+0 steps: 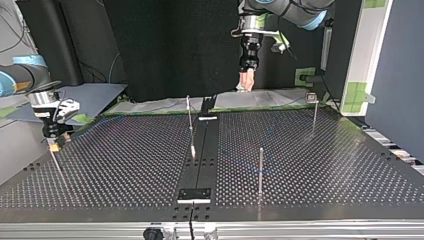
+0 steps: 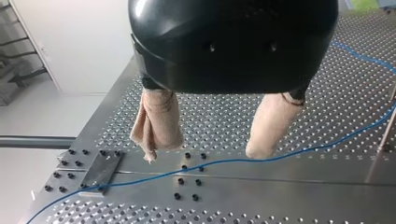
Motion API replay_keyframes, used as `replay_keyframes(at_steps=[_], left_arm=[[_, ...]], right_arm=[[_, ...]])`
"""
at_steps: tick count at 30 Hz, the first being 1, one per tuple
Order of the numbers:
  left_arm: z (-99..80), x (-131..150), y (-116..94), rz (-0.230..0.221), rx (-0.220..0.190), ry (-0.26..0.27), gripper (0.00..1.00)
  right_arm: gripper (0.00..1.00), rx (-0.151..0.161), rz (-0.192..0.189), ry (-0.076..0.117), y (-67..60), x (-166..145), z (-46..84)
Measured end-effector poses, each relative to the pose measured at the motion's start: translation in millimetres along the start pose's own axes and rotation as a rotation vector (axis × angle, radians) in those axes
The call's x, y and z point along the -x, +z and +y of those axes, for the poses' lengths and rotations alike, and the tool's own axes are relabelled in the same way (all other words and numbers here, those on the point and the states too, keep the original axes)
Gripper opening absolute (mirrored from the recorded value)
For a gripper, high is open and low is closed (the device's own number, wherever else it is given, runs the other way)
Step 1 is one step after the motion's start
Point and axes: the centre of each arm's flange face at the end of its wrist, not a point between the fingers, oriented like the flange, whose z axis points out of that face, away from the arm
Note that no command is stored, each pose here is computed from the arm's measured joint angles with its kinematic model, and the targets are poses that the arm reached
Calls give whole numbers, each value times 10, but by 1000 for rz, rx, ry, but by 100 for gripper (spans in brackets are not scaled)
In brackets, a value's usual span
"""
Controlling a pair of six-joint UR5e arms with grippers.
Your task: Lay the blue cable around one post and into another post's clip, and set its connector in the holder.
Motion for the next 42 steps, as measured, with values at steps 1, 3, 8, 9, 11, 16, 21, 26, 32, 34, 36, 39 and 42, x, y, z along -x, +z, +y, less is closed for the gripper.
replay_keyframes(at_steps=[1, 3, 8, 9, 11, 16, 21, 26, 32, 34, 36, 39, 42], left_arm=[[3, 1, 4, -1, 1, 0, 100], [5, 2, 6, -2, 1, 0, 100], [8, 2, 8, -2, 2, -1, 100], [9, 2, 8, -2, 3, -1, 100], [11, 0, 6, 0, 4, 0, 100], [18, -9, -3, 9, 6, 5, 100], [33, -32, -25, 33, 10, 16, 100], [61, -53, -57, 45, 15, 24, 100], [76, -56, -55, 46, 17, 25, 100], [79, -56, -53, 46, 17, 25, 100], [87, -56, -49, 46, 20, 25, 100], [99, -57, -43, 47, 22, 25, 100], [105, -57, -39, 46, 24, 25, 100]], right_arm=[[100, 0, 0, 0, 0, 0, 1], [100, 0, 0, 0, 0, 0, 1], [100, -4, -1, 0, -1, 2, -3], [100, -4, -1, 1, -1, 2, -4], [100, -5, -1, 1, -1, 2, -6], [100, -9, -2, -1, 3, 3, -27], [100, -25, -1, -2, 5, 1, -52], [100, -36, -1, -4, 5, 1, -69], [100, -60, -2, -5, 5, 3, -108], [100, -70, -3, -5, 4, 4, -124], [100, -79, -4, -4, 4, 5, -140], [100, -88, -6, -4, 6, 9, -164], [100, -93, -9, -4, 6, 12, -188]])
